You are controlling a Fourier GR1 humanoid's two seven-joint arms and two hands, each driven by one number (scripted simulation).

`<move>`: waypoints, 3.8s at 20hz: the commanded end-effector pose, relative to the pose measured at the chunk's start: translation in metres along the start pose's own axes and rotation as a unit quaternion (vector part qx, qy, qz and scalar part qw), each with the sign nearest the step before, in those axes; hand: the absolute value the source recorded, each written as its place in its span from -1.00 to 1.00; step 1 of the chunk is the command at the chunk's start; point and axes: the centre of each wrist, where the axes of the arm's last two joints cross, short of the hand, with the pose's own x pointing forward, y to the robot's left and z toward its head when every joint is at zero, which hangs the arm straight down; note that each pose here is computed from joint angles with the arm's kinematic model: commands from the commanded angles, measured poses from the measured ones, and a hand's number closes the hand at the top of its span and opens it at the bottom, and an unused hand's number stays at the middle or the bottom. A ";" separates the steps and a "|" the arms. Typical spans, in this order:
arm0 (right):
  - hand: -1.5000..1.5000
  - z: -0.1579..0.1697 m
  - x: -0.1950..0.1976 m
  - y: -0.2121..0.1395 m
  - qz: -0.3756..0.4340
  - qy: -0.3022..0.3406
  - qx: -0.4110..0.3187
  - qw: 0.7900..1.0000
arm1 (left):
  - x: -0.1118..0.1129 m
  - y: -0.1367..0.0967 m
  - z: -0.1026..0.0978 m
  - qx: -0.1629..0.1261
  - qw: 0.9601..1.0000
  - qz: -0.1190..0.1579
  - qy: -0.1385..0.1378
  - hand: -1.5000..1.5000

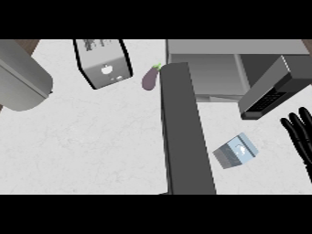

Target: Pick up the milk, place it into the microwave and close the microwave

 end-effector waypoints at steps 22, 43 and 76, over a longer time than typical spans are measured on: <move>-1.00 0.050 -0.192 -0.033 0.072 0.127 -0.042 0.988 | 0.028 0.026 0.049 -0.008 1.000 0.003 -0.020 -1.00; -1.00 0.046 -0.273 -0.018 0.020 0.106 -0.027 0.994 | 0.036 0.026 0.051 -0.014 1.000 0.012 -0.018 -1.00; 1.00 -0.062 -0.268 0.023 0.041 0.027 -0.064 0.997 | 0.025 0.028 0.070 -0.022 0.999 0.036 0.004 -1.00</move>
